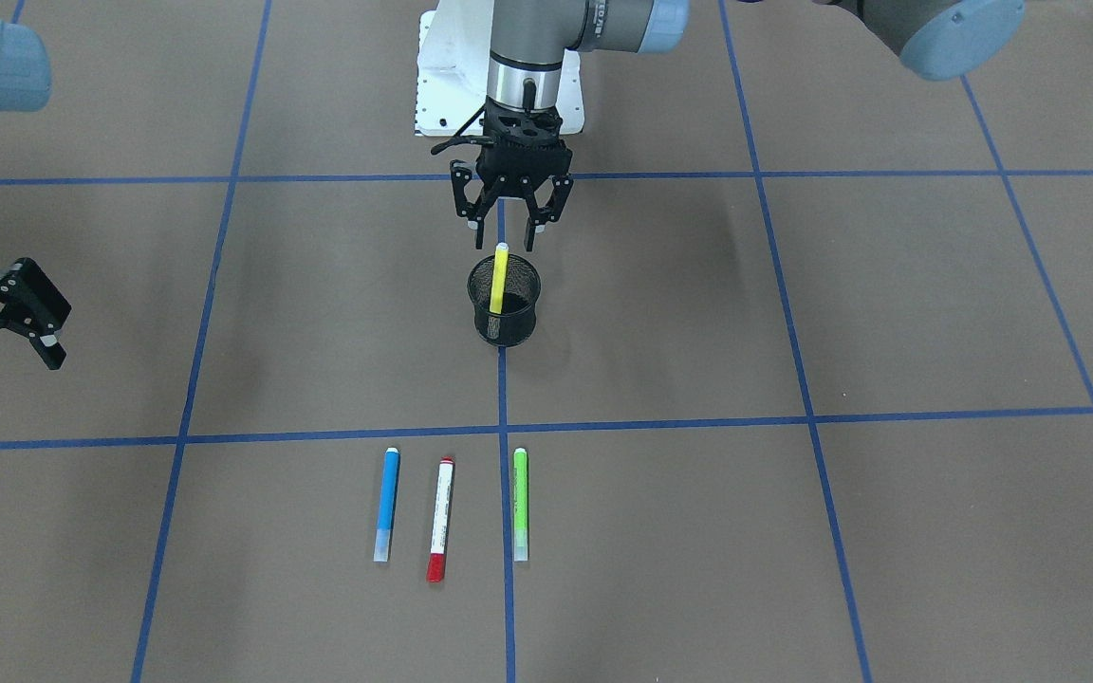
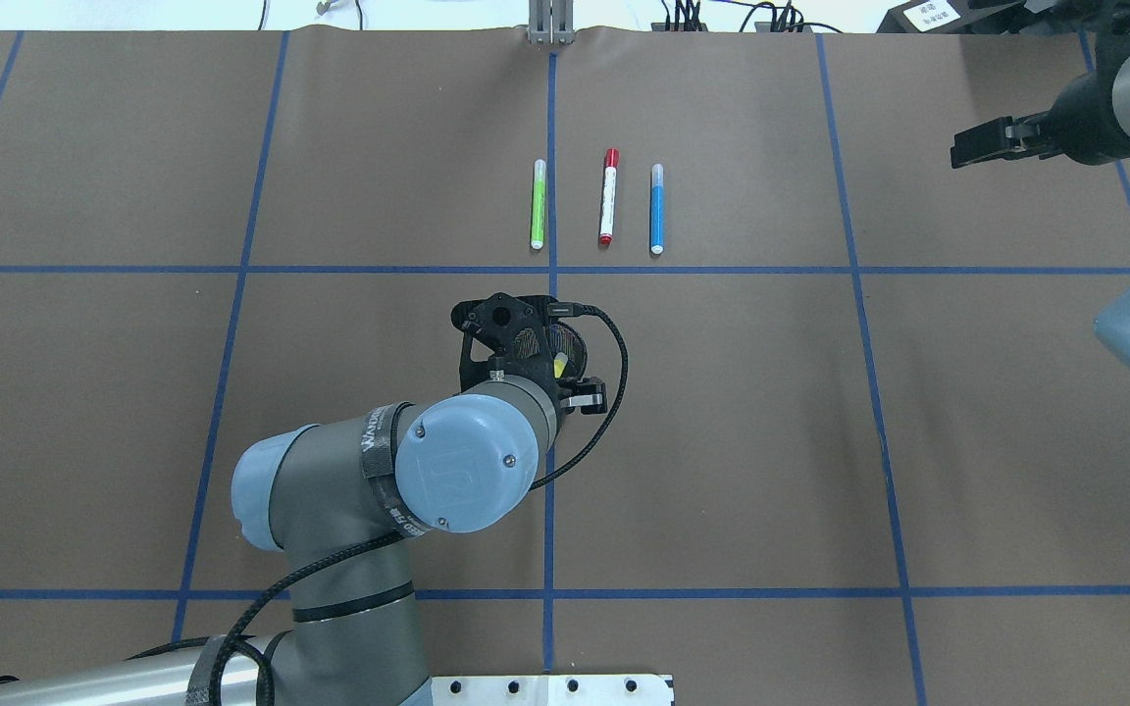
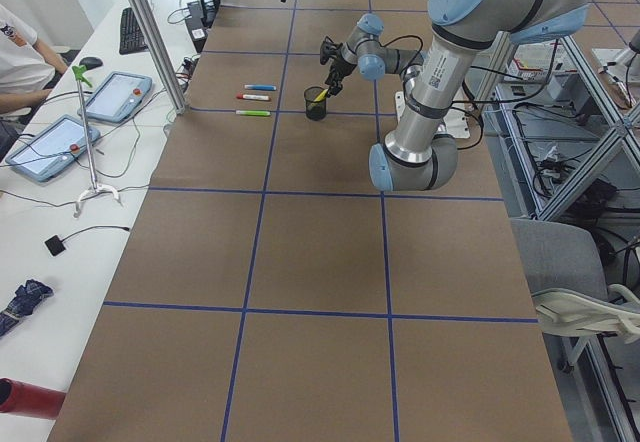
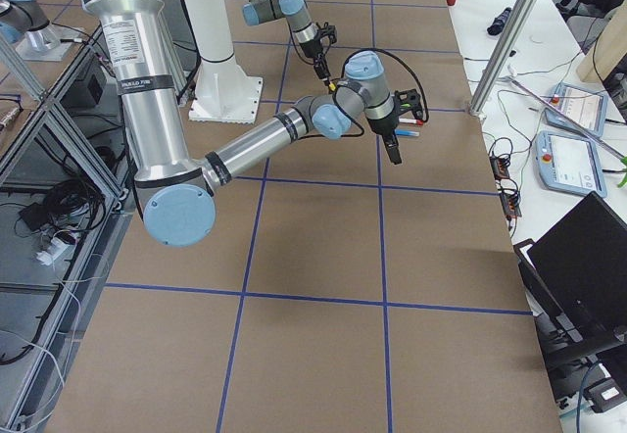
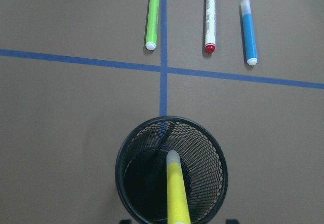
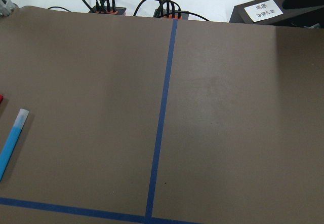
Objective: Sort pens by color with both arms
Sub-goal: 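Lower the left gripper into the cup and grasp the yellow highlighter, then lift the yellow highlighter and lay it beside the green highlighter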
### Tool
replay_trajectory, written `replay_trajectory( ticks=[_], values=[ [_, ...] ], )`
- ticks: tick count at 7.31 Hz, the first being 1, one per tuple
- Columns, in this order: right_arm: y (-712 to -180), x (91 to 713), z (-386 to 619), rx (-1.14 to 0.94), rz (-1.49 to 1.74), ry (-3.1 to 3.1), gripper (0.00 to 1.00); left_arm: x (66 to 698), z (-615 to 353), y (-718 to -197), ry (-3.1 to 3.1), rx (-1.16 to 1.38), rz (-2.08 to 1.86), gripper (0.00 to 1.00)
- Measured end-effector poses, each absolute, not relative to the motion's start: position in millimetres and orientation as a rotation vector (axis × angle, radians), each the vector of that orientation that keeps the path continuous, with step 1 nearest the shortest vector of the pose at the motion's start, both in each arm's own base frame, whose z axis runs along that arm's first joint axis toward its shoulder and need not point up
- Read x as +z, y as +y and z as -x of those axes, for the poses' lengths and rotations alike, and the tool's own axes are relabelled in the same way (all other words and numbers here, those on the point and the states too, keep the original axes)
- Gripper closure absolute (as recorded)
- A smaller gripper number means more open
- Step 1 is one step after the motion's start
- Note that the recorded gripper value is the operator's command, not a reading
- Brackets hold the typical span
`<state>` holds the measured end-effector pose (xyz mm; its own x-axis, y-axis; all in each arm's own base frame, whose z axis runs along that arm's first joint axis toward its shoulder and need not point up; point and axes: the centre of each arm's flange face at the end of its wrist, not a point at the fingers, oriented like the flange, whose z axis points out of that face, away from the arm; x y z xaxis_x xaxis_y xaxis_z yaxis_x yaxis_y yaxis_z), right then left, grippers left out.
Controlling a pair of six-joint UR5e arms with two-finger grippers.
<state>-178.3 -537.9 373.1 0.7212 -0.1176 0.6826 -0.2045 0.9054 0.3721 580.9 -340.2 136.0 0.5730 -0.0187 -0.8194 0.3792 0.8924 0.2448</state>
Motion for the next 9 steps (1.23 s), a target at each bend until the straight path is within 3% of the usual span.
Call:
replay_trajectory(
  ticks=[4,6,7,8,9],
  values=[
    [-536.8,378.9,173.6,0.036,-0.450,-0.759,0.00,136.1,-584.4,-342.2,0.932,-0.241,-0.422,0.58],
    [-536.9,379.3,173.1,0.035,-0.451,-0.758,0.00,136.4,-584.0,-343.6,0.930,-0.242,-0.424,0.72],
    [-537.0,379.6,173.2,0.035,-0.450,-0.757,0.00,136.4,-583.8,-343.9,0.930,-0.242,-0.424,0.91],
    [-537.2,379.9,172.9,0.035,-0.450,-0.756,0.00,136.4,-583.7,-344.1,0.930,-0.242,-0.424,1.00],
    [-537.4,380.0,172.4,0.036,-0.450,-0.756,0.00,136.0,-583.6,-344.1,0.931,-0.243,-0.425,1.00]
  ],
)
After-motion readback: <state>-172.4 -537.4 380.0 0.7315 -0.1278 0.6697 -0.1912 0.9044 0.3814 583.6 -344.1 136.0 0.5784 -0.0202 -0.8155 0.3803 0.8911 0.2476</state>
